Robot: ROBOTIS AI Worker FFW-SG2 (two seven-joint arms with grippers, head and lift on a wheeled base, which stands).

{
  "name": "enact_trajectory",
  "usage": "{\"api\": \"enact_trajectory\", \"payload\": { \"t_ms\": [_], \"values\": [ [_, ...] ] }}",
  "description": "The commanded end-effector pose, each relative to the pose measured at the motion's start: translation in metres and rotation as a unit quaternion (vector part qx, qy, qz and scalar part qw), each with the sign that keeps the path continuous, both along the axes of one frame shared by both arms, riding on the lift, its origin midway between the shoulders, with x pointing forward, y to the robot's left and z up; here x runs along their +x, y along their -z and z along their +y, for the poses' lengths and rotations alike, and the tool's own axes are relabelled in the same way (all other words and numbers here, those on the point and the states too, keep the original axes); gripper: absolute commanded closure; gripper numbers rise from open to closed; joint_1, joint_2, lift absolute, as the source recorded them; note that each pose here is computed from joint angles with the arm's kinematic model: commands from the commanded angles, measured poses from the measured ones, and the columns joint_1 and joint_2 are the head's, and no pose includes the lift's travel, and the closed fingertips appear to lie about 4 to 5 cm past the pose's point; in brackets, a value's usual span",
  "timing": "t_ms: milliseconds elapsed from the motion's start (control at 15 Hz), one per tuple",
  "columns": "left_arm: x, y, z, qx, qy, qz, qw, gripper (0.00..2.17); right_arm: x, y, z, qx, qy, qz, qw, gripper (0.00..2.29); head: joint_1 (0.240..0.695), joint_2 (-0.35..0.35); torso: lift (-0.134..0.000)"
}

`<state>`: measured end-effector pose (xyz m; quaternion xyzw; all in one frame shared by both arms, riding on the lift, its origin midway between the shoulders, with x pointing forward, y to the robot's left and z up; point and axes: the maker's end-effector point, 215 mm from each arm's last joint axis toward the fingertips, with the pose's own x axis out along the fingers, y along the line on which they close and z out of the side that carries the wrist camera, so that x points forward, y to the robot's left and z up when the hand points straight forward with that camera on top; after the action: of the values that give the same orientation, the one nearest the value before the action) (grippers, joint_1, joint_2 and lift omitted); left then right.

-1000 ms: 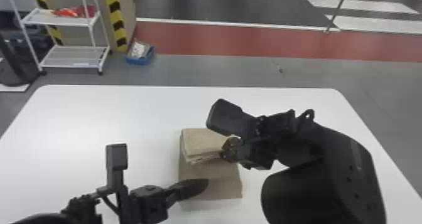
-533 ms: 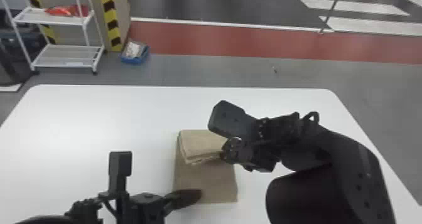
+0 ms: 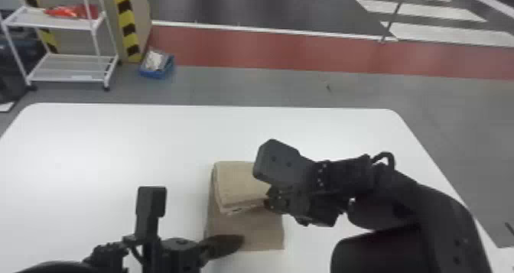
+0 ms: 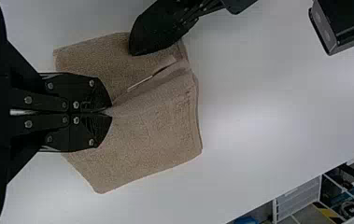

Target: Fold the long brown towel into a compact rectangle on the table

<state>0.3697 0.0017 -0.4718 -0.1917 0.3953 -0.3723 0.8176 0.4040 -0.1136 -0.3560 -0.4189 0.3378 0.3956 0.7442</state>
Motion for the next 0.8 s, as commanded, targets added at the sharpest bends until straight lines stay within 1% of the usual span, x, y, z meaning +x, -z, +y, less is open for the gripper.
{"api": "enact_trajectory", "payload": {
  "t_ms": [0,267,400,733],
  "values": [
    [0.001,0.002,0.001,0.003,-0.001,0.001,1.0000,2.01,-0.009,-0.005,0.007,0.008,-0.010,-0.001,0.9999,1.42,0.695,-0.165,-0.124],
    [0.001,0.002,0.002,0.002,-0.001,0.001,1.0000,2.01,-0.022,0.007,0.013,0.004,-0.019,0.010,0.9998,1.42,0.695,-0.153,-0.124],
    [0.001,0.002,0.003,0.003,-0.003,0.001,1.0000,2.01,-0.027,0.015,0.007,-0.007,-0.019,0.015,0.9997,1.42,0.695,-0.150,-0.124],
    [0.002,0.001,0.004,0.001,-0.003,0.000,1.0000,2.01,-0.038,0.029,0.010,-0.018,-0.027,0.027,0.9991,1.42,0.695,-0.156,-0.124]
  ]
}}
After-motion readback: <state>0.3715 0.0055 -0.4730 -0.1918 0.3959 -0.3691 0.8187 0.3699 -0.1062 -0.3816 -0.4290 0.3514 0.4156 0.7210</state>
